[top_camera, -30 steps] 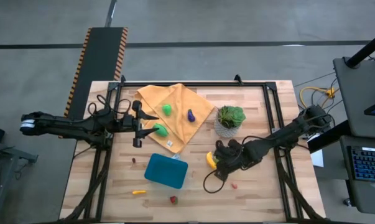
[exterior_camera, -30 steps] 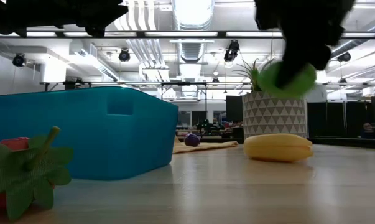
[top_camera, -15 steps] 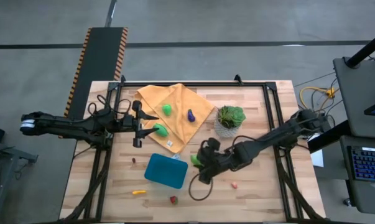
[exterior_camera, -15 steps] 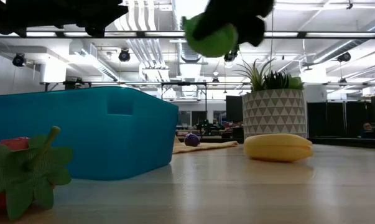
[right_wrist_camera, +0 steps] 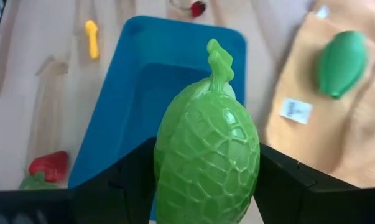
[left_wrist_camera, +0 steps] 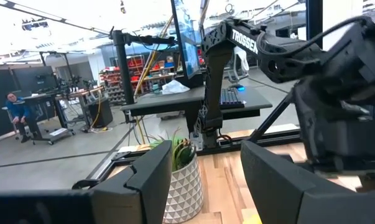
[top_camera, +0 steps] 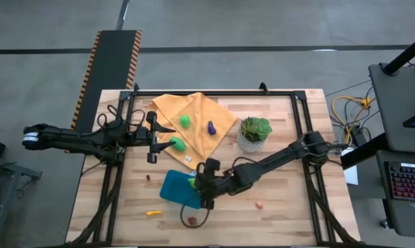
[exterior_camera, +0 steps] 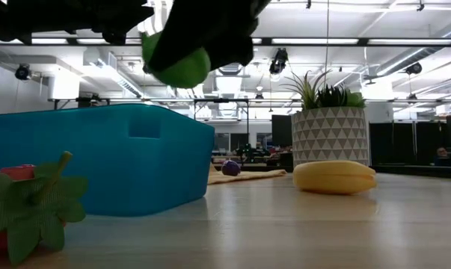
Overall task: Pick and placing Produce into tupperware
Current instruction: Put the cabbage into the blue bin
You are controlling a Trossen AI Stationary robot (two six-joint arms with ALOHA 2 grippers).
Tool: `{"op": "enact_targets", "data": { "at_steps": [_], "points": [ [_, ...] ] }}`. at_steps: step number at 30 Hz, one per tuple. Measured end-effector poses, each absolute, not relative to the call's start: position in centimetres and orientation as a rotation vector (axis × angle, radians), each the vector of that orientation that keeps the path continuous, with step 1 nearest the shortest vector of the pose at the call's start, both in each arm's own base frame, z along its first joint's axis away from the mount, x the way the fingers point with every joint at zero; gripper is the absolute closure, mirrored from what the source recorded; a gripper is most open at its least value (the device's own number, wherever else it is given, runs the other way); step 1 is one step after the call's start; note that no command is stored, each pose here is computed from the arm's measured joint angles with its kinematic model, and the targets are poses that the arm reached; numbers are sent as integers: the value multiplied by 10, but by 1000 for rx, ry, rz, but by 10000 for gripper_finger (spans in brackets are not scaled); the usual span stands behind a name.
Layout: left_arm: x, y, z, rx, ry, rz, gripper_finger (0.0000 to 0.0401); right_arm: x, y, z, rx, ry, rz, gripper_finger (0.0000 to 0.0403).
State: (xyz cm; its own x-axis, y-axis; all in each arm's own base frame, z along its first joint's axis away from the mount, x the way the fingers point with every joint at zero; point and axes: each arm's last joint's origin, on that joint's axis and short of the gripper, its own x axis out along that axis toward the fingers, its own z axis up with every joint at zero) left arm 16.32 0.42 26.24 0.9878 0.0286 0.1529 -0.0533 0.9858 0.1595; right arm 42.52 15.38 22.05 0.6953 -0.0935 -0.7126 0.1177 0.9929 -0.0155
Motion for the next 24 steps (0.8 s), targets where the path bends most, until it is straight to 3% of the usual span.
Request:
{"op": "enact_targets", "data": {
  "at_steps": [24],
  "points": [
    [163, 4, 262, 164, -144, 40, 223, 442, 139, 191, 70, 878, -61, 193]
  ]
}}
